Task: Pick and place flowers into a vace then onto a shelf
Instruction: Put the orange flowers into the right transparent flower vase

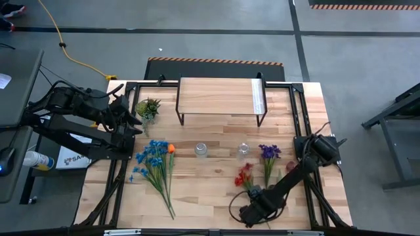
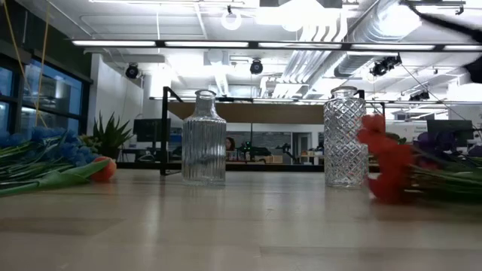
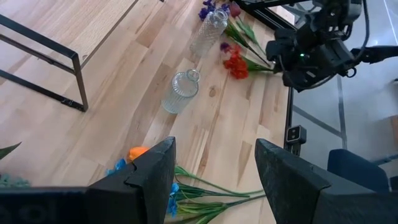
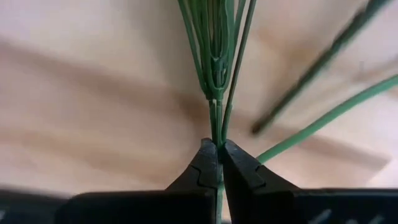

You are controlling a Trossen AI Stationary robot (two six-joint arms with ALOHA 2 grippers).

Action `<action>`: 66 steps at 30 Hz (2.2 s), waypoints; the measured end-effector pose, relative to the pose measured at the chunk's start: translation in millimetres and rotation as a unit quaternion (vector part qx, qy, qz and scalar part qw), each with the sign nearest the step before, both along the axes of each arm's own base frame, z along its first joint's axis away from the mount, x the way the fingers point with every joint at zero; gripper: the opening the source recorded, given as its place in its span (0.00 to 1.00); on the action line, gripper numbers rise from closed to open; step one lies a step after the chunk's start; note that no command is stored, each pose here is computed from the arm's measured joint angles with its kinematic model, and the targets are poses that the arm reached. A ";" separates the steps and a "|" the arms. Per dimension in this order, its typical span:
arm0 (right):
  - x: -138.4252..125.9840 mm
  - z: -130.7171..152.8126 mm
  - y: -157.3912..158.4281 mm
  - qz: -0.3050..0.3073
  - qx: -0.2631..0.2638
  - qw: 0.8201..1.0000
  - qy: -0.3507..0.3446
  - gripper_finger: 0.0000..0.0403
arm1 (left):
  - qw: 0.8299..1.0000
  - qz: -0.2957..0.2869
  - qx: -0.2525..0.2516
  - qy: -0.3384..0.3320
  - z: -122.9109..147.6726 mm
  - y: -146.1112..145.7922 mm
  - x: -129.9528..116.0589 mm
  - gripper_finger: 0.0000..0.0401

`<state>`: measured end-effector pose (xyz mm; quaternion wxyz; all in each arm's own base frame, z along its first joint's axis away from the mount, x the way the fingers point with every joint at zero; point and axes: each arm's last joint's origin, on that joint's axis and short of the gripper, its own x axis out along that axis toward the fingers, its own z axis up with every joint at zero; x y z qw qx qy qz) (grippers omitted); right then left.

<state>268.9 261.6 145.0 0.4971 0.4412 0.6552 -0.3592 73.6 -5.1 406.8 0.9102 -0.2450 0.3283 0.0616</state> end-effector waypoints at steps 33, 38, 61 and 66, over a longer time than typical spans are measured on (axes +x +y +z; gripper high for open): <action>15.5 6.7 10.2 -0.001 0.015 0.993 -0.118 0.00 | 1.000 0.002 -0.003 -0.005 0.7 -0.1 0.6 0.63; 26.9 8.0 4.4 -0.001 0.004 0.987 -0.162 0.00 | 1.000 0.002 -0.003 -0.006 0.9 -0.1 0.7 0.63; 50.2 13.1 -6.7 0.000 -0.038 0.962 -0.269 0.00 | 1.000 -0.005 -0.005 -0.014 2.2 -0.5 1.8 0.63; 51.0 21.0 -9.0 -0.003 -0.033 0.959 -0.280 0.00 | 1.000 -0.008 -0.007 -0.014 2.2 -0.7 1.7 0.63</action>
